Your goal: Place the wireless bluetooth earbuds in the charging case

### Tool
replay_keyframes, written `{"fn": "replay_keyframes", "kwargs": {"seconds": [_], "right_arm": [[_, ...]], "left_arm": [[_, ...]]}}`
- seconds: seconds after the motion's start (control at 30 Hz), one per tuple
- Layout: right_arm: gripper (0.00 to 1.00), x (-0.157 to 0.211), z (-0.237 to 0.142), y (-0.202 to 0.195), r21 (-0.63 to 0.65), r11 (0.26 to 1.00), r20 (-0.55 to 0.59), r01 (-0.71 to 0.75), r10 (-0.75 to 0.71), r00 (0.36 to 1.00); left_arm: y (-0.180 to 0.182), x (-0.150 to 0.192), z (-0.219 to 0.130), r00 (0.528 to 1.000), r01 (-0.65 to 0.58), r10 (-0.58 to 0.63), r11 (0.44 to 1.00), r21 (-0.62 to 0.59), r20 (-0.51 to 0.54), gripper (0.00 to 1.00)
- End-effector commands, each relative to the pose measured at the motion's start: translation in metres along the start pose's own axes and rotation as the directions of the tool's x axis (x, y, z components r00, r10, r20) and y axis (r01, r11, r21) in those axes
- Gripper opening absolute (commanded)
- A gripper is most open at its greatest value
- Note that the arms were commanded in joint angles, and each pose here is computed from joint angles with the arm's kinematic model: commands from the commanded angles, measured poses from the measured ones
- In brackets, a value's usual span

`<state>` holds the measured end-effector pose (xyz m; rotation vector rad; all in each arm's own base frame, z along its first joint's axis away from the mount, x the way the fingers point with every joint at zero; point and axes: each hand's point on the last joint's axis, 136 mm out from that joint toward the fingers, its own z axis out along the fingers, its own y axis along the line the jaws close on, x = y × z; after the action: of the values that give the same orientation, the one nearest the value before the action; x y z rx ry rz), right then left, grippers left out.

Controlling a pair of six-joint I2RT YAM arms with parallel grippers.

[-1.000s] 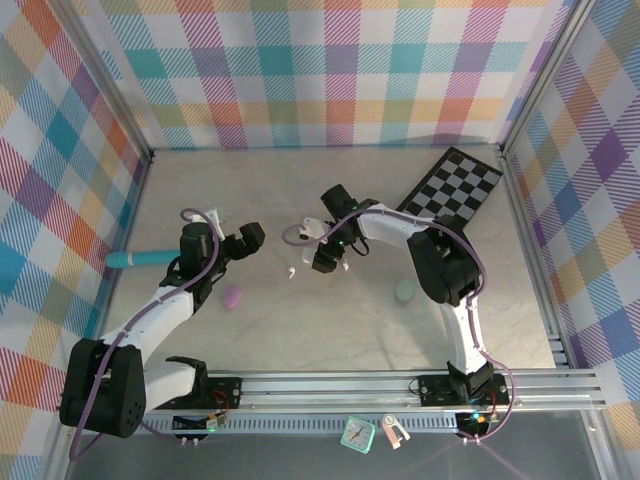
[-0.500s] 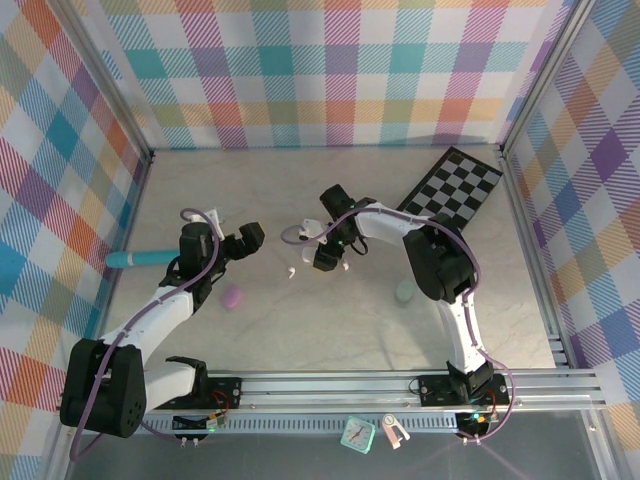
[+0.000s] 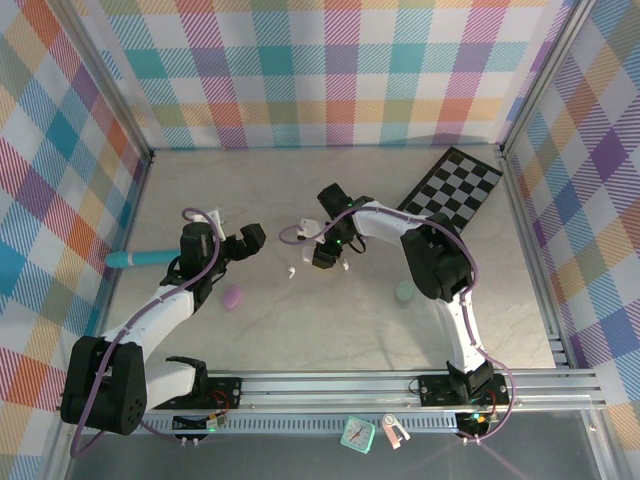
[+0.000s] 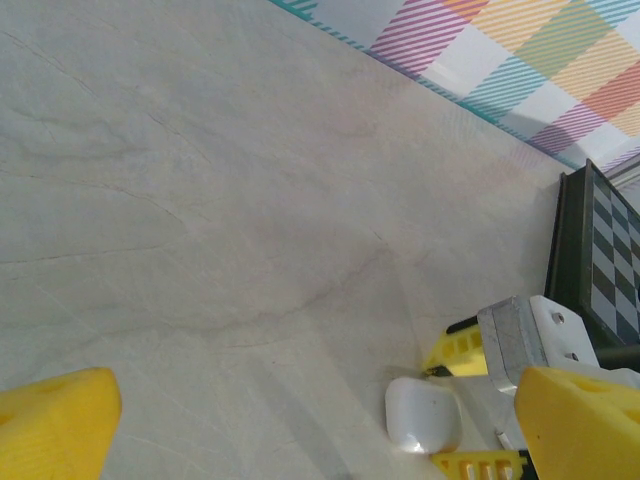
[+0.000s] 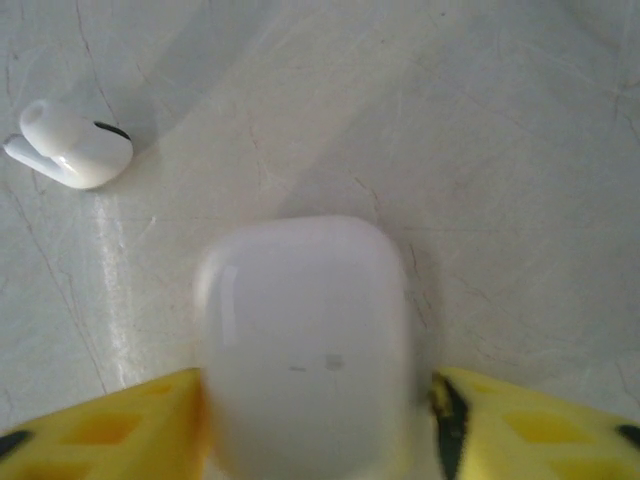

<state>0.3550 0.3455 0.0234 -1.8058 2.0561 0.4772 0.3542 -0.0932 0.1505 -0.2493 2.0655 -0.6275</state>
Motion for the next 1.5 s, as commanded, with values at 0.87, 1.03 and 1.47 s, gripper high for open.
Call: {"fn": "replay_keyframes", "kwargs": {"seconds": [0.87,1.03,1.47], "right_arm": [[0.39,-0.033,-0.099,0.039,0.184,0.982,0.262,-0.032,-0.017,0.965],[0.39,-0.042,-0.116,0.048,0.172,0.985,0.31,-0.027,-0.028,0.95],[0.39,-0.05,-0.127,0.055,0.161,0.987,0.346,-0.014,-0.043,0.937]], "left_arm": [[-0.11,0.061,0.016,0.889,0.195,0.038,0.871,0.452,-0.457,0.9],[-0.142,0.079,0.015,0.86,0.215,0.095,0.823,0.526,-0.501,0.65],[-0.167,0.085,0.015,0.843,0.261,0.126,0.754,0.603,-0.523,0.24]]}}
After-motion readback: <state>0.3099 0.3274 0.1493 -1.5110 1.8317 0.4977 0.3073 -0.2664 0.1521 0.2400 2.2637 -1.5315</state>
